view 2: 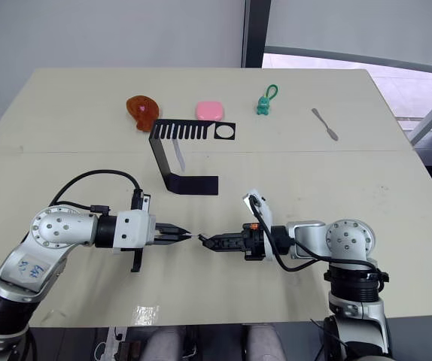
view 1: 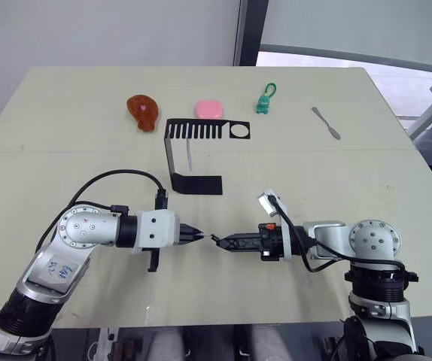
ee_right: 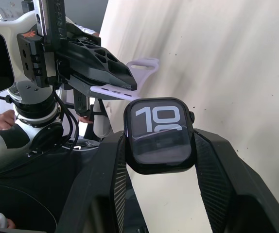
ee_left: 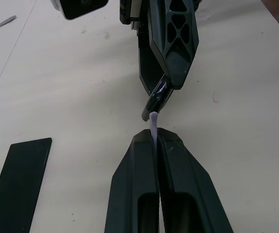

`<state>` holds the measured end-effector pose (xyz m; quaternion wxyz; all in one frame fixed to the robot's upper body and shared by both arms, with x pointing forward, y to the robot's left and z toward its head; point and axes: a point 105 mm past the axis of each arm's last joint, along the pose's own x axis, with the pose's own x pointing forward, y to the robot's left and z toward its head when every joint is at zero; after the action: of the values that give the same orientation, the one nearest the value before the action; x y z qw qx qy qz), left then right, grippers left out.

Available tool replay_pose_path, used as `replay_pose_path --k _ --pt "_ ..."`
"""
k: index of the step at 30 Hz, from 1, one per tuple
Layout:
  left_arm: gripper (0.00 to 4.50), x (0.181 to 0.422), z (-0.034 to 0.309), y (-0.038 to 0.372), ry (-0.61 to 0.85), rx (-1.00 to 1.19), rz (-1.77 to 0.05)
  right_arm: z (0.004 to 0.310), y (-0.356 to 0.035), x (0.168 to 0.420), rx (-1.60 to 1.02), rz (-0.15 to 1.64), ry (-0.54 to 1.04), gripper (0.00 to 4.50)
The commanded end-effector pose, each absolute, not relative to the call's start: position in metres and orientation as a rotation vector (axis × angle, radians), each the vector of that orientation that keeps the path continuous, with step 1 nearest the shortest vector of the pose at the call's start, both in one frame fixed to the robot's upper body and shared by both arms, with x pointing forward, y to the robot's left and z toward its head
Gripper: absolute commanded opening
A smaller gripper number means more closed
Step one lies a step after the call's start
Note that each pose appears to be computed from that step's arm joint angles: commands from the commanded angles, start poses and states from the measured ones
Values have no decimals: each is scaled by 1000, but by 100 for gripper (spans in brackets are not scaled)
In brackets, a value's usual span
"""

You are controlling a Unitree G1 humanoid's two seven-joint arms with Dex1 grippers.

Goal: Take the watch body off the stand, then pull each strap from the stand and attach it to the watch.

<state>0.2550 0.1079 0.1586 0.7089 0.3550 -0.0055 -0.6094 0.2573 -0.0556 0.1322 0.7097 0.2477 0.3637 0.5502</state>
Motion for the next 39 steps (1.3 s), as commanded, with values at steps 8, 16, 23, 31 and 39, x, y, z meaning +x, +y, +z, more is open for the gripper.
replay_pose_path --k 8,16,23,31,39 --pt "0 246 171 100 -78 791 -1378 142 -52 255 533 1254 768 152" --pt "0 243 173 102 -79 787 -1371 141 -52 255 534 1252 770 152" --pt "0 243 171 103 -70 788 -1366 141 -52 255 531 1253 771 152" --pt "0 246 172 106 -68 797 -1352 140 -52 254 531 1255 774 152" --pt "0 244 170 104 -62 792 -1370 140 -52 254 530 1255 775 152"
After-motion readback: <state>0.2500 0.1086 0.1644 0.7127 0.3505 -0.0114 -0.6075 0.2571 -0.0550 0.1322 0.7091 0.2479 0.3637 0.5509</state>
